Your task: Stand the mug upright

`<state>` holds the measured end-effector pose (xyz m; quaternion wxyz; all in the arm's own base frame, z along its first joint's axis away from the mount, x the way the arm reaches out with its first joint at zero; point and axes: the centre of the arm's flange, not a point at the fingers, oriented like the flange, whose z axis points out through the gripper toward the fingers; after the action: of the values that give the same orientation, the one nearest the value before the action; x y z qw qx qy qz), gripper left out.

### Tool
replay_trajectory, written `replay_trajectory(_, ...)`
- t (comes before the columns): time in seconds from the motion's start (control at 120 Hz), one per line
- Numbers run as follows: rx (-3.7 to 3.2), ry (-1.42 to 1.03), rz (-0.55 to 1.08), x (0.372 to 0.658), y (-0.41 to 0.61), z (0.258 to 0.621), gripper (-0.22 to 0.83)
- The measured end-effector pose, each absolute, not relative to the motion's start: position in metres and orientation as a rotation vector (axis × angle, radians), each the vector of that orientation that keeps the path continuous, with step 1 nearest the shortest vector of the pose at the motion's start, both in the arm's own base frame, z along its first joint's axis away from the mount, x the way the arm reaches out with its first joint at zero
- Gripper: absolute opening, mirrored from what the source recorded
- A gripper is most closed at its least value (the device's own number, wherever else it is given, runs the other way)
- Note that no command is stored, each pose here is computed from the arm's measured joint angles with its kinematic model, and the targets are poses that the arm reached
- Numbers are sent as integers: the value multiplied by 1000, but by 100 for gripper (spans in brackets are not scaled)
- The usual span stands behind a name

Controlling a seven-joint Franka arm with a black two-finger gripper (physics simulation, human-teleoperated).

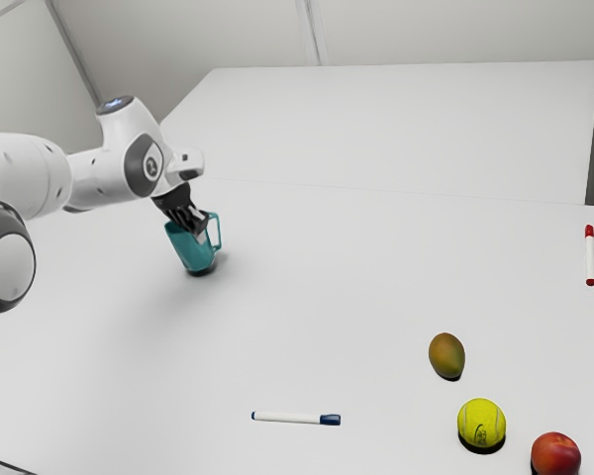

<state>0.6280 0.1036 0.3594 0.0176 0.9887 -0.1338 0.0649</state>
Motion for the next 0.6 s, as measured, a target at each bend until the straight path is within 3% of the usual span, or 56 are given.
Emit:
replay_trajectory(0.067, 3078, -376, 209, 627, 104, 357, -14)
replay_trajectory(0.233, 3083, -288, 222, 625, 104, 354, 23)
replay_trajectory(0.367, 3083, -234, 258, 626, 103, 367, 41)
replay_trajectory(0.5, 3061, -188, 291, 623, 107, 424, 51)
replay_trajectory(0.6, 3049, -205, 312, 629, 98, 519, 55)
